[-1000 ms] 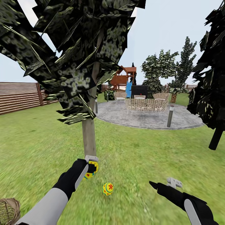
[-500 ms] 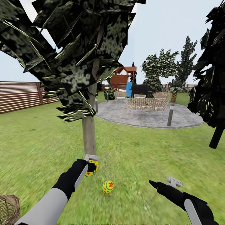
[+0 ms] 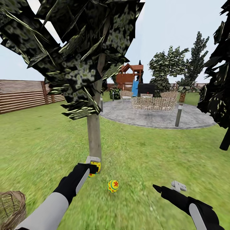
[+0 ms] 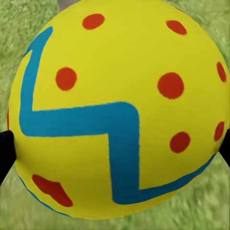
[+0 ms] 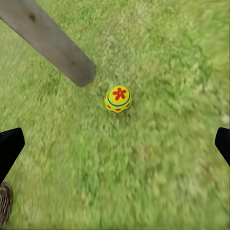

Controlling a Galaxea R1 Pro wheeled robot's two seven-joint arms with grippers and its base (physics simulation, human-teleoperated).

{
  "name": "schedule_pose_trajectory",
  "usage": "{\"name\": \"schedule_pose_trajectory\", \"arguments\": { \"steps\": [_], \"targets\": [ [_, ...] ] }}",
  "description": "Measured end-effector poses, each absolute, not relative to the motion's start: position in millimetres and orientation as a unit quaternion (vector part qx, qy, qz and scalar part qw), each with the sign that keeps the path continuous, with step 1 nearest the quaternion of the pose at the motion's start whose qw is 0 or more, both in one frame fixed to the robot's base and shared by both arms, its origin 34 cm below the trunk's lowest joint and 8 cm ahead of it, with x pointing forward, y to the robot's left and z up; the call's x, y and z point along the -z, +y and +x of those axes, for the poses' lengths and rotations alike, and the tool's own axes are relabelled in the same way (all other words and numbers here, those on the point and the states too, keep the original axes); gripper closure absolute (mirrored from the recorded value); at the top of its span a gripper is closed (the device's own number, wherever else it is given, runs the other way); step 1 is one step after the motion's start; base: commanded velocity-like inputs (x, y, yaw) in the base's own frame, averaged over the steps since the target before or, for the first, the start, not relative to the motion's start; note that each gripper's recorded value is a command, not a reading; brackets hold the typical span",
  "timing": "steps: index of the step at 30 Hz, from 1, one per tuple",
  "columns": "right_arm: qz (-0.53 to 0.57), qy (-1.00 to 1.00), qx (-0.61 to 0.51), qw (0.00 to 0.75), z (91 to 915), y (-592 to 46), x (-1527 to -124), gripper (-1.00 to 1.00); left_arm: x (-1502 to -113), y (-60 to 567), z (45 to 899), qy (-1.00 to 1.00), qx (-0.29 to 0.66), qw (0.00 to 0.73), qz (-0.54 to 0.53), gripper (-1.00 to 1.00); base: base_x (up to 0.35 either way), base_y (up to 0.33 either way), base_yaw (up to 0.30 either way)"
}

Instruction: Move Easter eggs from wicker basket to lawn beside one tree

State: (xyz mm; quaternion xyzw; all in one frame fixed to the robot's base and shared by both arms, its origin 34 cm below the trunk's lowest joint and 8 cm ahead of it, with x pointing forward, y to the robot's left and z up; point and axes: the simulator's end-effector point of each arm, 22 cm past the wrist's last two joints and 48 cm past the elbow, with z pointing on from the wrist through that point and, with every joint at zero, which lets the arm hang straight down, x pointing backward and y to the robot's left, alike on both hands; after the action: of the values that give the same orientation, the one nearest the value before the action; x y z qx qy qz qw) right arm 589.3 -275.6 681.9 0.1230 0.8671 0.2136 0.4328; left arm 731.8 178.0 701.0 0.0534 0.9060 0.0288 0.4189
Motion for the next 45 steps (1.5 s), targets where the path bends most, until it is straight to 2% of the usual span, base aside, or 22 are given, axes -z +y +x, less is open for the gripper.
{"name": "schedule_pose_trajectory", "arguments": {
  "steps": [25, 45],
  "targets": [
    [0.127, 0.874, -0.209, 0.42, 580, -279, -613, -1.0, -629, 172, 728, 0.903, -0.03, 0.424, 0.058, 1.0, 0.0, 0.0, 0.087],
    [0.131, 0.88, -0.208, 0.406, 569, -279, -554, -1.0, -570, 172, 721, 0.906, -0.028, 0.419, 0.057, 1.0, 0.0, 0.0, 0.004]
  ]
}}
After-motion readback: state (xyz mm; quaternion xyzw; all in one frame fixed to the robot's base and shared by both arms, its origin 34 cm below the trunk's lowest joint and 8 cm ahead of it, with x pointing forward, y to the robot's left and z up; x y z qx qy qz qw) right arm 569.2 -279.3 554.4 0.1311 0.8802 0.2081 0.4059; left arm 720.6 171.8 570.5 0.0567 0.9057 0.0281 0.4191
